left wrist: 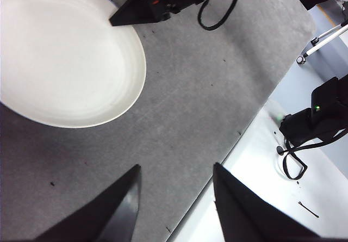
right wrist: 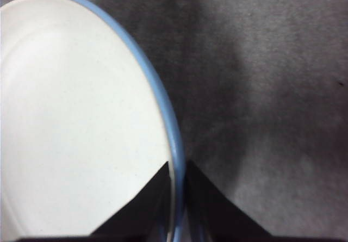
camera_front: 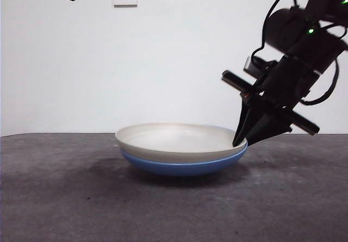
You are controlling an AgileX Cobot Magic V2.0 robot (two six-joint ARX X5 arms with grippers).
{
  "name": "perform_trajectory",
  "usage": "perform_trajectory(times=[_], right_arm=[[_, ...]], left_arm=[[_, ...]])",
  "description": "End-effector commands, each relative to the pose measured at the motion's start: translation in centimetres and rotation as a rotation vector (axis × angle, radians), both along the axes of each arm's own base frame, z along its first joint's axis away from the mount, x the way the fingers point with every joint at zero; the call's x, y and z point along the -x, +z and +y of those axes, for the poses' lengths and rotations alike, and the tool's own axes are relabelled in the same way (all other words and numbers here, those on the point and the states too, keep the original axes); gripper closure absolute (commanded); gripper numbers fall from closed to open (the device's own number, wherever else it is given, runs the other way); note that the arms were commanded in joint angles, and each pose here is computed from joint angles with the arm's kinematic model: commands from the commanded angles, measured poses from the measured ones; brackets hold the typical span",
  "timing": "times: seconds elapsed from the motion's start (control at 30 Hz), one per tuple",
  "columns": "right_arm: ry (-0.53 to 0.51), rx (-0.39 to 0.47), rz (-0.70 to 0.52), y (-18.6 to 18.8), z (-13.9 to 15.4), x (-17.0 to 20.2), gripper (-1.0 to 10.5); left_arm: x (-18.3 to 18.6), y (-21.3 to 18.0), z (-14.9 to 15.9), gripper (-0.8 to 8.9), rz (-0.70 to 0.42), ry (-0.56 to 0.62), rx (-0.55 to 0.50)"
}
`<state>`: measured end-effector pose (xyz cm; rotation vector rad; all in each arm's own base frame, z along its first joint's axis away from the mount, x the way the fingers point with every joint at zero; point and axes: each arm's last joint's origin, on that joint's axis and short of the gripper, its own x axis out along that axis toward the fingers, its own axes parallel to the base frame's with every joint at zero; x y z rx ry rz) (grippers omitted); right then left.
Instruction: Pick up the white plate, put it on the blue plate, put it on desk
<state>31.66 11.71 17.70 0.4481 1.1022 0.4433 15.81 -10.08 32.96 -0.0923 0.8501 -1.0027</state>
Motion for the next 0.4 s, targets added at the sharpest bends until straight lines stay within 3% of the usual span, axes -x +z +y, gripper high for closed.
perform_trajectory(times=[0.03, 0.4], right_arm=[[-0.013, -0.018, -0.012, 0.1, 0.6, -1.1, 9.4], [-0.016, -0.007, 0.026, -1.3, 0.8, -1.8, 9.4]], left_arm=[[-0.1, 0.1, -0.2, 5.97, -0.012, -0.016, 0.002], [-0.1, 0.1, -0.2, 5.97, -0.012, -0.016, 0.002]])
